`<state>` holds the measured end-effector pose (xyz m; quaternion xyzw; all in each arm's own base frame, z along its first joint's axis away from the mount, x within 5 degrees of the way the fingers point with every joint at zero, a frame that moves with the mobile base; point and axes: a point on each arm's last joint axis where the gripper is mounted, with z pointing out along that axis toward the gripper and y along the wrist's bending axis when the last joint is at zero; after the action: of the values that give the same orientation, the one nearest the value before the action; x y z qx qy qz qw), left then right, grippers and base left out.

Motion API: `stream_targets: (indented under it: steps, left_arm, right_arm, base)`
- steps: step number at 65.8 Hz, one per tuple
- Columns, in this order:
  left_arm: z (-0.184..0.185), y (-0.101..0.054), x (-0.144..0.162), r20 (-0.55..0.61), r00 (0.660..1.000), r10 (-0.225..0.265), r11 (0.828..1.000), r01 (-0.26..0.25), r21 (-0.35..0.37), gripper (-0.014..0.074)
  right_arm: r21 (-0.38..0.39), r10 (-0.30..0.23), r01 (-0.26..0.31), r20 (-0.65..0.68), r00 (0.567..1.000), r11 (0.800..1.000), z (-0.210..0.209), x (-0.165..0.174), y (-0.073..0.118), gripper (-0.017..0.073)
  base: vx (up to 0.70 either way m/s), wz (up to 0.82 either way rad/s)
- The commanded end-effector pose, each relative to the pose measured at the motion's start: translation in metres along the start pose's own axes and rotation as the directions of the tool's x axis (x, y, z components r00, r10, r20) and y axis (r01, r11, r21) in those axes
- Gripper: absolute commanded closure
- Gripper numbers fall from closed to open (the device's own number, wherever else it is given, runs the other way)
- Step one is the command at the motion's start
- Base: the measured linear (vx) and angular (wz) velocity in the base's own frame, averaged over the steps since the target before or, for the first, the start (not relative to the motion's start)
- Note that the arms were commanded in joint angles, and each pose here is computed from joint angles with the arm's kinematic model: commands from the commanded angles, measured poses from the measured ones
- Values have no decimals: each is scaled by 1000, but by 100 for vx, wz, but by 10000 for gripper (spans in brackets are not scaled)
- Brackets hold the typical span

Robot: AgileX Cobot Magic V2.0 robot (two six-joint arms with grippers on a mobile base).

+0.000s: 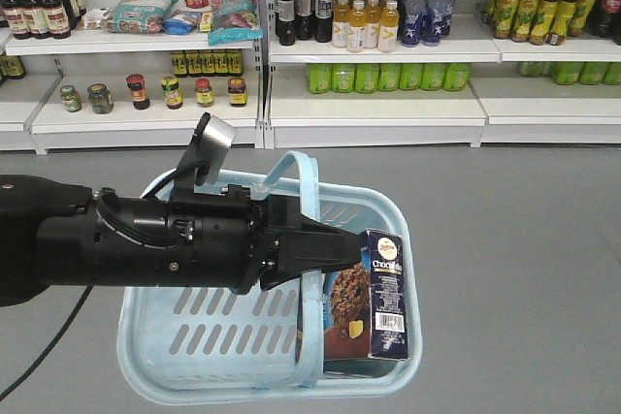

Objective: Left arm holds basket, right arm returns cookies
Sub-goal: 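Keep holding the basket with the left gripper while turning the base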

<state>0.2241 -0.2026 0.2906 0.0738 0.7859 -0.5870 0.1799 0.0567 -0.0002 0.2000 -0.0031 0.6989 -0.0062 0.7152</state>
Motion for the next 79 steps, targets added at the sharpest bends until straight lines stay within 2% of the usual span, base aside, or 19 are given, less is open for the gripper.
stream_targets:
  steps: [1, 79]
  left_arm:
    - [-8, -29, -6, 47, 999, -3, 991, -4, 133, 596]
    - [-8, -29, -6, 47, 999, -3, 991, -4, 133, 596]
  right_arm:
    - [7, -9, 9, 74, 997, 1000, -1, -2, 0, 570]
    - [7, -9, 9, 73, 997, 1000, -1, -2, 0, 570]
  base:
    - [47, 7]
    - [44, -2]
